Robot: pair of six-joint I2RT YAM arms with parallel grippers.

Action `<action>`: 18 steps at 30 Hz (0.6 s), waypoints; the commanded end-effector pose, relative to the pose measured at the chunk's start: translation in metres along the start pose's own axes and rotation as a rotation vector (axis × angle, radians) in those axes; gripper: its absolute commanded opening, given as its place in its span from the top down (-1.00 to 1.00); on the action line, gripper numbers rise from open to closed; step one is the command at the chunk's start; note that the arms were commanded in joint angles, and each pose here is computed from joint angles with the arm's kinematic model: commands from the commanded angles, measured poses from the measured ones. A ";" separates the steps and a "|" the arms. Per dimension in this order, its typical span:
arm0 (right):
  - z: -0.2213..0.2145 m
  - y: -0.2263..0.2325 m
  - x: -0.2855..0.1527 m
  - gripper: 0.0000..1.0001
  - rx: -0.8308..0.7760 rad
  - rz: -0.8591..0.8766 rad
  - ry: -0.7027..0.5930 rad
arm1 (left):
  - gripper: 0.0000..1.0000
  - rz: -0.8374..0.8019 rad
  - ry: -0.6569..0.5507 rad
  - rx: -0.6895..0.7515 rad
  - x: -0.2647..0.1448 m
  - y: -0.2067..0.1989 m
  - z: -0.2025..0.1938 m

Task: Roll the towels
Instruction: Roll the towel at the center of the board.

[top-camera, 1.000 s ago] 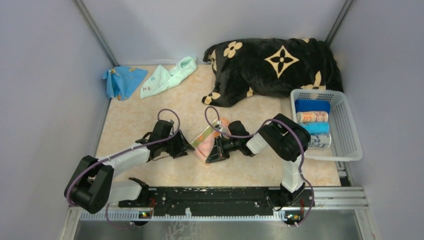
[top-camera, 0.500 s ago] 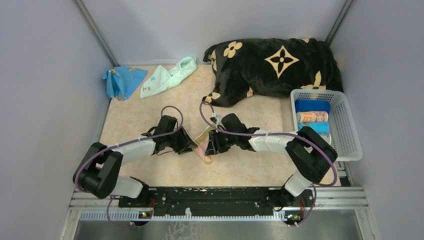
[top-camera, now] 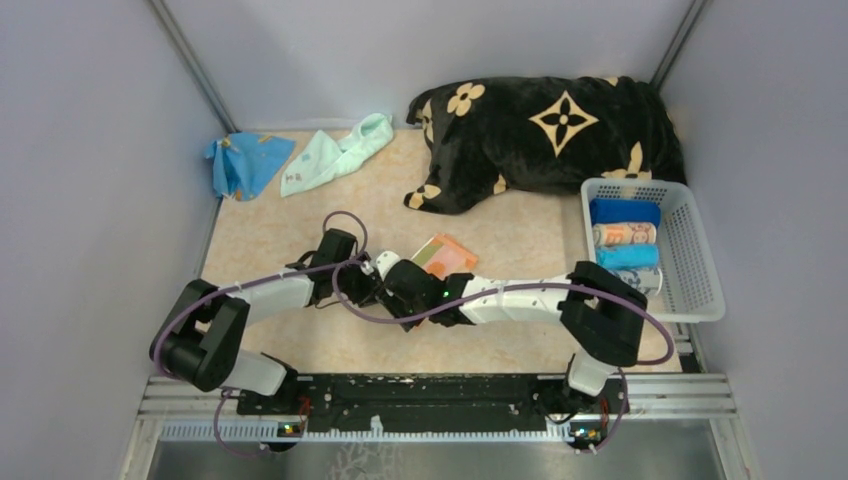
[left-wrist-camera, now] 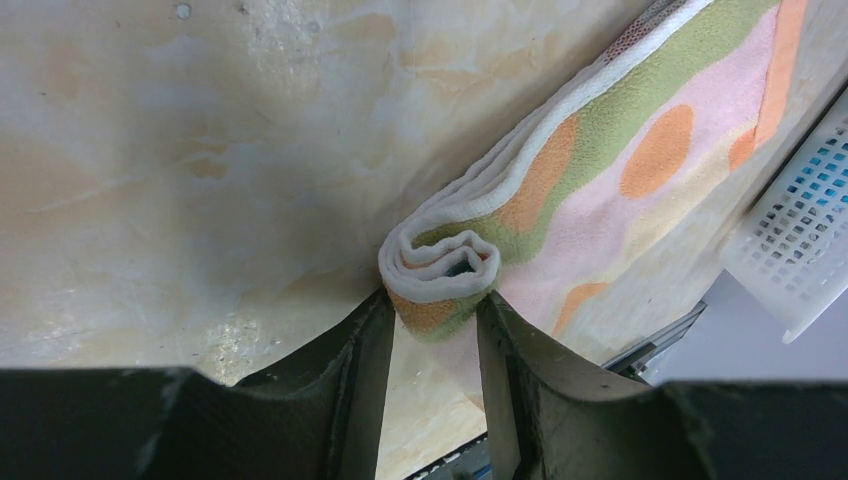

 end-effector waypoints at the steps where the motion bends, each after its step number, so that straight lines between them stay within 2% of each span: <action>1: 0.004 -0.006 0.015 0.21 -0.088 -0.102 0.023 | 0.11 0.284 0.001 -0.012 0.007 0.061 -0.011; 12: -0.030 -0.013 0.031 0.22 -0.146 -0.209 0.181 | 0.12 0.294 -0.001 -0.003 0.007 0.062 -0.011; 18: -0.040 -0.016 0.027 0.22 -0.132 -0.252 0.219 | 0.12 0.312 -0.014 0.003 0.007 0.063 -0.009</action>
Point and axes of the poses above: each gripper's point midway between its finger pads, its own x axis out along the fingers, its own y axis along the line the jaws close on, z = x × y, the point moved 6 cm from there along -x, back along the fingers, and after that the axes turned 9 degrees about -x, right-handed, at the moved point
